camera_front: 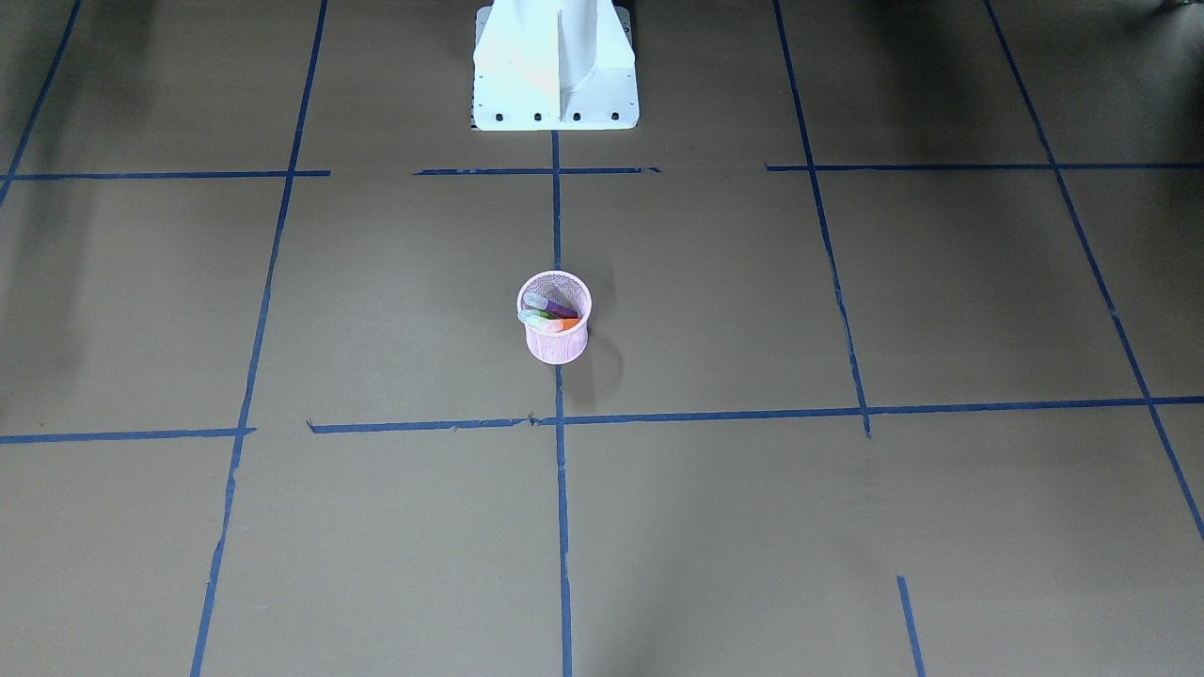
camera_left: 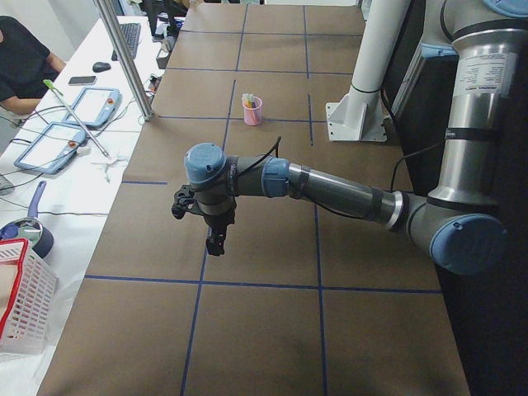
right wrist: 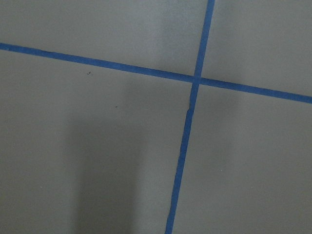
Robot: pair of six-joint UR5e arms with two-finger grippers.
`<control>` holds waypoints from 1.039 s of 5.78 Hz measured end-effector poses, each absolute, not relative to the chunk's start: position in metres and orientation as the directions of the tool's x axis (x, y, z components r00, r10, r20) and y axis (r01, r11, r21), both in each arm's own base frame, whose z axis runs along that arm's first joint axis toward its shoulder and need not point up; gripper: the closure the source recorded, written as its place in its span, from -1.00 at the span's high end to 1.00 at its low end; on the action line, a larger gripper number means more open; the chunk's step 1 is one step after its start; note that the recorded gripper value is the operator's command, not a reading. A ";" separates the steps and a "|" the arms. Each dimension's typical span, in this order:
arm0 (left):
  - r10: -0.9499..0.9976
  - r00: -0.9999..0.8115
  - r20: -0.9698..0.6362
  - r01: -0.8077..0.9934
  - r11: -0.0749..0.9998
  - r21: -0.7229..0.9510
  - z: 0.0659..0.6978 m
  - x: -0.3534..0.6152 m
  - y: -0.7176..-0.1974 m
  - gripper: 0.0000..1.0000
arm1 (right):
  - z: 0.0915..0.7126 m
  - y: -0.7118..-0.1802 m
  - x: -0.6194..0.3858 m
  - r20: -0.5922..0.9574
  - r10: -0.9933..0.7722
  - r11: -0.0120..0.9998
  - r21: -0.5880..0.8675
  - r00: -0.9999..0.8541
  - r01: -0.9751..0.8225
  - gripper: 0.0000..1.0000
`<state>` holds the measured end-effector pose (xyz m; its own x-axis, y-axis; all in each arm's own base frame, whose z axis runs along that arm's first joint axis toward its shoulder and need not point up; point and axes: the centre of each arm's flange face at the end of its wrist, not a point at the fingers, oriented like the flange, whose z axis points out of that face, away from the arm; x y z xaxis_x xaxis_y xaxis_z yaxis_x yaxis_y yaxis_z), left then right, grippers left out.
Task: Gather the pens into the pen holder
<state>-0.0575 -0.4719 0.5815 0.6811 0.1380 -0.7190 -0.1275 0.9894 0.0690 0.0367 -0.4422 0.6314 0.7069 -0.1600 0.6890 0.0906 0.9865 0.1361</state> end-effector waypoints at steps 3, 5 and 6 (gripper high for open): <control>0.147 0.695 -0.704 -0.109 0.989 0.099 0.567 -0.067 -0.445 1.00 | 0.635 -0.414 0.045 0.694 -0.151 0.988 0.133 0.704 0.081 1.00; 0.088 0.693 -0.715 -0.099 0.995 0.026 0.606 -0.072 -0.443 1.00 | 0.618 -0.399 0.048 0.671 -0.169 0.984 0.160 0.722 0.082 1.00; 0.068 0.691 -0.720 -0.095 0.995 0.003 0.618 -0.074 -0.442 1.00 | 0.617 -0.399 0.048 0.656 -0.172 0.983 0.160 0.735 0.088 1.00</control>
